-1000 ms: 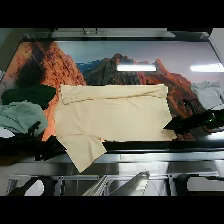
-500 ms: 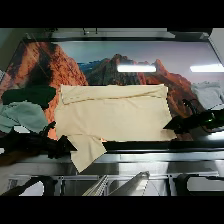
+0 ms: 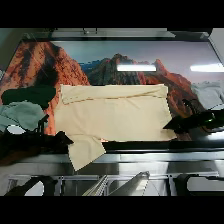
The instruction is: Fold the shirts.
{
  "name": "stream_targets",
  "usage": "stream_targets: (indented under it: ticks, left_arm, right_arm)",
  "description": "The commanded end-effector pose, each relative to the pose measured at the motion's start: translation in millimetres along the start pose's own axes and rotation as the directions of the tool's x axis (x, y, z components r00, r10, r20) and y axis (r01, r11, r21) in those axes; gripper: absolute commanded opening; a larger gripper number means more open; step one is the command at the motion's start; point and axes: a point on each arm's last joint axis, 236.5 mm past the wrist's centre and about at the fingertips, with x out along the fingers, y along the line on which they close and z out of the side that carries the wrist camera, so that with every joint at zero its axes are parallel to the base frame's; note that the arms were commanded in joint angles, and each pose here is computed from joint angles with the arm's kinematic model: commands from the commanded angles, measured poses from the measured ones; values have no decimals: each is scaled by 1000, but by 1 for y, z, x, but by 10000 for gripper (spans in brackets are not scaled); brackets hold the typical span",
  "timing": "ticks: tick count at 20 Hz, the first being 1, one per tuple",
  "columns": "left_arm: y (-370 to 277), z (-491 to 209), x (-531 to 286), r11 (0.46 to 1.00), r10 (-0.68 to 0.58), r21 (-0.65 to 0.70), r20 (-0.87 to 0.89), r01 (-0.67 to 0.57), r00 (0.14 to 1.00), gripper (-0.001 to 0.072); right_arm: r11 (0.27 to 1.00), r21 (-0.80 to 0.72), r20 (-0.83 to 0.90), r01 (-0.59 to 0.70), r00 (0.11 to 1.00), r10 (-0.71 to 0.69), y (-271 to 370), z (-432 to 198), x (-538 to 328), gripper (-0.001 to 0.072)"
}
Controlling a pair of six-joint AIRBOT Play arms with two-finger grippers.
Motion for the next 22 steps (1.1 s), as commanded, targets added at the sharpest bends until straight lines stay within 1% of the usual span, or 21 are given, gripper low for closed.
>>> stream_targets:
  ticks: [1, 3, 4, 6, 8, 9, 10, 12, 14, 19, 20, 22]
  left_arm:
    - [-8, -2, -5, 1000, -18, 14, 6, 18, 1000, 83]
    - [-10, -3, -6, 999, -21, 28, 6, 20, 1000, 67]
    - [-10, -6, -6, 999, -24, 31, -11, 25, 1000, 29]
    - [-9, -13, -2, 999, -33, 30, -54, 35, 998, 29]
    - [-6, -19, 3, 999, -38, 19, -94, 40, 995, 29]
    - [-5, -21, 5, 999, -40, 23, -109, 43, 993, 29]
    - [-4, -21, 7, 999, -41, 17, -117, 43, 992, 29]
    - [-3, -22, 9, 999, -43, 14, -124, 45, 991, 28]
    - [-4, -20, 6, 999, -41, 27, -107, 44, 993, 29]
    - [-29, -5, -23, 992, -61, 109, -9, 62, 998, 28]
    - [-37, 1, -35, 989, -72, 129, 18, 69, 997, 29]
    - [-65, 21, -69, 978, -137, 172, 106, 118, 985, 29]
  right_arm:
    - [1000, -1, -36, -22, 999, 22, 5, -9, -1, 446]
    - [1000, -4, -69, -18, 997, 18, 4, -16, -1, 445]
    - [1000, 0, -105, -4, 995, 4, 0, -25, -2, 442]
    - [999, 41, -127, 6, 992, 0, -7, -36, -3, 430]
    - [995, 91, -100, -27, 994, 36, -9, -40, 1, 428]
    - [994, 108, -87, -31, 995, 40, -11, -40, 2, 390]
    - [992, 115, -66, -42, 997, 50, -11, -37, 1, 288]
    - [990, 105, -20, -92, 995, 94, 0, -26, 1, 283]
    - [987, 108, -6, -118, 993, 119, 6, -23, 0, 17]
    - [984, 108, 12, -140, 990, 140, 12, -17, -2, 15]
    - [980, 103, 24, -167, 986, 166, 19, -13, -5, 15]
    - [964, 53, 70, -262, 964, 258, 44, 4, -18, 15]
